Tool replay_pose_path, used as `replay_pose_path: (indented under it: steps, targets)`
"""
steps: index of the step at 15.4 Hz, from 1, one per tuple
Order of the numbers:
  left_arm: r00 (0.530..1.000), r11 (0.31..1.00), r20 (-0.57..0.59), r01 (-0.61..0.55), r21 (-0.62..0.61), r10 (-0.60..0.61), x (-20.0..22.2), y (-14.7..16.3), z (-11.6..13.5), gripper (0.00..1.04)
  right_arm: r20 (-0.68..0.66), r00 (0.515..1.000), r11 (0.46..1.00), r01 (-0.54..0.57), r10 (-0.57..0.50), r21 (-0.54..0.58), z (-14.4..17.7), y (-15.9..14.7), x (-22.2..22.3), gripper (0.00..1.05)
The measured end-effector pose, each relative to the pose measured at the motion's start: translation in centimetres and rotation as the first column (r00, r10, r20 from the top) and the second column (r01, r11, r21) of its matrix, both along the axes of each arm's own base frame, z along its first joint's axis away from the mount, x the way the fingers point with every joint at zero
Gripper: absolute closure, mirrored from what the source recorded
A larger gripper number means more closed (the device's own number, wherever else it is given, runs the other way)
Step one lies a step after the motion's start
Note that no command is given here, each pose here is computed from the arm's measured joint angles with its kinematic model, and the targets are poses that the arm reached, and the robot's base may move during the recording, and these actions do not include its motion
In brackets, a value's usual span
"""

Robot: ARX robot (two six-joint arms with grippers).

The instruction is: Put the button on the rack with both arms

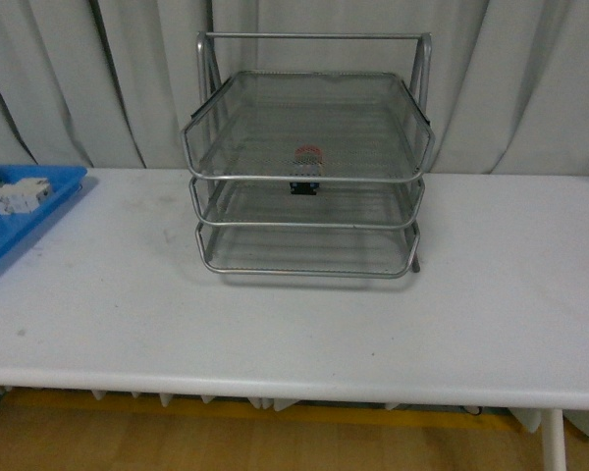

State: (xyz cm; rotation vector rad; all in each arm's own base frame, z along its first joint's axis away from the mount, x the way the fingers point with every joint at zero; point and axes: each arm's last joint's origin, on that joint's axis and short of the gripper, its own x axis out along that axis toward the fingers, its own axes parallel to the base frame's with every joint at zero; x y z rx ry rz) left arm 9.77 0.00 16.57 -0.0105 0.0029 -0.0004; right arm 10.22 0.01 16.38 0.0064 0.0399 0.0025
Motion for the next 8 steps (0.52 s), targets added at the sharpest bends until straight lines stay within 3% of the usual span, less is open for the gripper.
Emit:
replay_pose_path:
  steps: [4,5,8]
  targets:
    - [1.0,1.0,0.0,0.0,0.0,0.0,0.0,0.0,0.0,0.07,0.046,0.999,1.0,0.003,-0.003,0.0,0.31,-0.01,-0.5,1.03]
    - [1.0,1.0,0.0,0.0,0.0,0.0,0.0,0.0,0.0,0.07,0.043,0.999,1.0,0.003,-0.003,-0.002,0.28,-0.01,-0.5,0.95]
    - [1.0,1.0,0.0,0.0,0.0,0.0,0.0,0.0,0.0,0.07,0.043,0.999,1.0,0.003,-0.003,-0.002,0.28,-0.01,-0.5,0.54]
